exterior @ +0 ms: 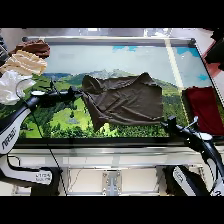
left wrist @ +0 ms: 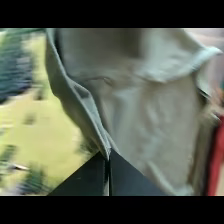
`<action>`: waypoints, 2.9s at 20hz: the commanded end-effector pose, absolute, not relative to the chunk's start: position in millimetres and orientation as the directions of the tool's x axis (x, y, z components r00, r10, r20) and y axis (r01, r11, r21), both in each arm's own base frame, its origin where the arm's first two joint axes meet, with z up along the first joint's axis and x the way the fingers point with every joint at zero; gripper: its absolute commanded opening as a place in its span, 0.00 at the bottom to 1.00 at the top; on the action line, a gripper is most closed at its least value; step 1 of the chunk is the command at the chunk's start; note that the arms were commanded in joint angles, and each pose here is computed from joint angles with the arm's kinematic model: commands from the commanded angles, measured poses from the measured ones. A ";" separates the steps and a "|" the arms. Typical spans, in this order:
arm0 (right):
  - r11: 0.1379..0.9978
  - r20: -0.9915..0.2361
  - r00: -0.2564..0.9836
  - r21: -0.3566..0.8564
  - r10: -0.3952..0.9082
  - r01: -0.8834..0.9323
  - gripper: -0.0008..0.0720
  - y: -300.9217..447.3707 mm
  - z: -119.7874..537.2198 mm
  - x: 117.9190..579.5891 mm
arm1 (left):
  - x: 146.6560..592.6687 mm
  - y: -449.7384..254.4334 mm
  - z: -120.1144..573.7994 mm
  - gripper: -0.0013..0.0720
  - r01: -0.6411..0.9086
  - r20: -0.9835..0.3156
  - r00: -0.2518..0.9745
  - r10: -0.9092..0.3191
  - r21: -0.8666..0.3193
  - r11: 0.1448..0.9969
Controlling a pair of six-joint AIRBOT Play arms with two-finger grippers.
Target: Fold the shirts.
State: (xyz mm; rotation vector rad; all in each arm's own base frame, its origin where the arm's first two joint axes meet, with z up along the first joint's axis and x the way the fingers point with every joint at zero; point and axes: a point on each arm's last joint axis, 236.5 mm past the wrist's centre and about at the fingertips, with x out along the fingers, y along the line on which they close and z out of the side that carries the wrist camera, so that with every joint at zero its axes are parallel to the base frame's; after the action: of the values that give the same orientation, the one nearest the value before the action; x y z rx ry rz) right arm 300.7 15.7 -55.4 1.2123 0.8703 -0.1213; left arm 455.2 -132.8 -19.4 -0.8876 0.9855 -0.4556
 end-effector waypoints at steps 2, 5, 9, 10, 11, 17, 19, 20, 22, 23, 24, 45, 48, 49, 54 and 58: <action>0.670 -0.481 0.717 0.742 0.505 0.026 0.02 41.8 84.2 328.4 | 399.0 -135.7 75.5 0.03 0.223 -0.457 0.417 -0.786 -0.786 0.576; 0.863 -0.460 0.778 0.465 0.428 -0.199 0.03 46.4 207.2 296.1 | 344.2 -128.3 168.7 0.03 0.411 -0.395 0.469 -0.790 -0.694 0.591; 0.984 -0.233 0.956 0.048 0.179 -0.172 0.02 52.0 367.7 206.0 | 283.3 -109.3 303.8 0.03 0.520 -0.199 0.747 -0.634 -0.418 0.744; 0.988 -0.145 0.979 -0.030 0.144 -0.150 0.02 58.5 401.6 181.4 | 267.4 -99.6 346.2 0.03 0.498 -0.092 0.830 -0.550 -0.320 0.806; 0.988 -0.065 0.990 -0.092 0.122 -0.127 0.02 65.9 431.4 158.2 | 251.2 -89.1 386.3 0.03 0.452 0.028 0.888 -0.459 -0.240 0.859; 0.992 -0.103 0.992 -0.093 0.072 -0.081 0.02 40.6 439.3 186.1 | 250.1 -49.7 391.7 0.03 0.252 -0.042 0.961 -0.273 -0.271 0.929; 0.993 -0.243 0.963 0.034 0.117 -0.112 0.02 18.5 391.7 246.4 | 288.9 -42.0 325.2 0.03 0.256 -0.260 0.885 -0.386 -0.421 0.870; 0.983 -0.298 0.940 0.124 0.169 -0.137 0.02 12.0 363.2 279.3 | 306.4 -44.5 288.2 0.03 0.256 -0.349 0.816 -0.461 -0.497 0.829; 0.934 -0.367 0.879 0.297 0.306 -0.201 0.02 9.5 304.1 338.9 | 338.9 -64.5 200.2 0.03 0.226 -0.518 0.629 -0.579 -0.591 0.774; 0.909 -0.402 0.847 0.364 0.348 -0.202 0.02 7.7 271.5 364.5 | 353.8 -78.4 152.4 0.03 0.205 -0.600 0.528 -0.601 -0.597 0.776; 0.893 -0.451 0.812 0.413 0.370 -0.177 0.02 5.4 232.6 389.9 | 371.8 -90.8 107.8 0.03 0.185 -0.666 0.452 -0.594 -0.581 0.792; 0.949 -0.583 0.765 0.295 0.274 -0.115 0.52 0.3 166.8 526.9 | 507.9 -97.0 96.2 0.97 0.170 -0.577 0.451 -0.681 -0.693 0.700; 0.992 -0.715 0.699 0.081 -0.011 0.098 0.52 -105.7 184.2 449.9 | 474.6 -21.6 94.4 0.97 0.070 -0.674 0.502 -0.542 -0.593 0.802; 0.985 -0.723 0.689 0.078 -0.050 0.154 0.52 -127.0 189.0 427.5 | 459.4 -5.2 85.3 0.97 0.011 -0.682 0.513 -0.521 -0.602 0.798; 0.916 -0.828 0.556 0.278 0.075 0.290 0.52 -138.5 108.0 334.4 | 396.8 -3.3 -3.1 0.97 -0.117 -0.653 0.461 -0.601 -0.716 0.688; 0.819 -0.803 0.466 0.520 0.370 0.245 0.52 -90.6 43.6 309.9 | 406.4 -7.5 -41.0 0.97 -0.094 -0.601 0.440 -0.667 -0.770 0.631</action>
State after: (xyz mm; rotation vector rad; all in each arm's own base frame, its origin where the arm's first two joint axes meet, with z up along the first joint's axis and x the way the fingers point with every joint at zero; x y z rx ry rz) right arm 333.8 -123.8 75.0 0.4767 1.0404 -0.0551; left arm 409.4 -2.6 -18.2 -0.7967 1.0900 -0.3530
